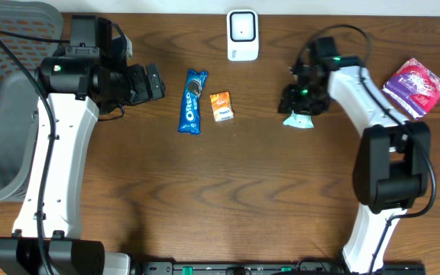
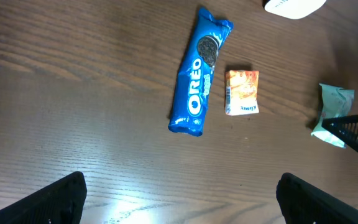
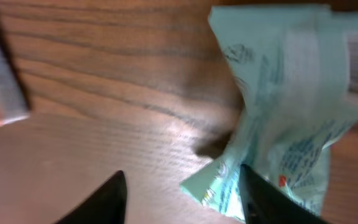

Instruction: Scan the item barcode

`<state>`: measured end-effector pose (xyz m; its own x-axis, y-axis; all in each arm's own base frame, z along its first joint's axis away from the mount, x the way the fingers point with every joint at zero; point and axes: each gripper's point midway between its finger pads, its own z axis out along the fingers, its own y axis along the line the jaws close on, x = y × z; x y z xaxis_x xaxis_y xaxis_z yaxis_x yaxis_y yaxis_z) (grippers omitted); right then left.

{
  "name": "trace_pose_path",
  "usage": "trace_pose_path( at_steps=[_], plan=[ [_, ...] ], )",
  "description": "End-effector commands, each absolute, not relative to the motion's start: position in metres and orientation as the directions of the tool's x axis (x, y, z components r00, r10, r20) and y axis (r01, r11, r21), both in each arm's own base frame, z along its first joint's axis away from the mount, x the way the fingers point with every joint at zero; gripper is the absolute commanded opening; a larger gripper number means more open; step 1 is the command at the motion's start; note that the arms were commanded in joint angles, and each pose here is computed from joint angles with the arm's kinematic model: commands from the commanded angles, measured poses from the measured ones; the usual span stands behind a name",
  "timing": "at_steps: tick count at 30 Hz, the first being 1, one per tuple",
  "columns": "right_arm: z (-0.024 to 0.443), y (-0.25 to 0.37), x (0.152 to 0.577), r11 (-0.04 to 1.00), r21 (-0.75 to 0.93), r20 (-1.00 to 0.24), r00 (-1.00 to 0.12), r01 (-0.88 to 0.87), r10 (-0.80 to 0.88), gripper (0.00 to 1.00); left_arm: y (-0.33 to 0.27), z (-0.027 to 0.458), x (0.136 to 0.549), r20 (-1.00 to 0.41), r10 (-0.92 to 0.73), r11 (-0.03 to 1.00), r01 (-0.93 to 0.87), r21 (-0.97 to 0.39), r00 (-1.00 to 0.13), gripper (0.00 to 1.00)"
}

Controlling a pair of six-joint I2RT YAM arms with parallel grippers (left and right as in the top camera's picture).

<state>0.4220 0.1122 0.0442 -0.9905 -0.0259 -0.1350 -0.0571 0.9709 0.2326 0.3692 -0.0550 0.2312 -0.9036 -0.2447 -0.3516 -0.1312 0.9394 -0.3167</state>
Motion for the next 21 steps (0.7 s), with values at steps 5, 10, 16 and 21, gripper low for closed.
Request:
trace_pose_path(
  at_steps=[5,10,16,21],
  plan=[
    [0.07,0.072,0.437,0.924,-0.381,-0.27,-0.952,-0.029,-0.142,0.73,-0.053,0.229,0.369,-0.354,-0.235,0.944,-0.127,-0.303,-0.905,0.98],
    [0.064,0.07,0.435,0.872,-0.489,-0.271,-0.943,-0.036,-0.191,0.73,-0.053,0.229,0.369,-0.354,-0.235,0.944,-0.127,-0.303,-0.905,0.98],
    [0.034,0.068,0.427,0.867,-0.496,-0.251,-0.948,-0.049,-0.197,0.7,-0.053,0.229,0.369,-0.354,-0.235,0.944,-0.127,-0.303,-0.905,0.98],
    [0.023,0.066,0.424,0.865,-0.5,-0.248,-0.948,-0.051,-0.199,0.69,-0.053,0.229,0.369,-0.354,-0.235,0.944,-0.127,-0.303,-0.905,0.98]
  ],
)
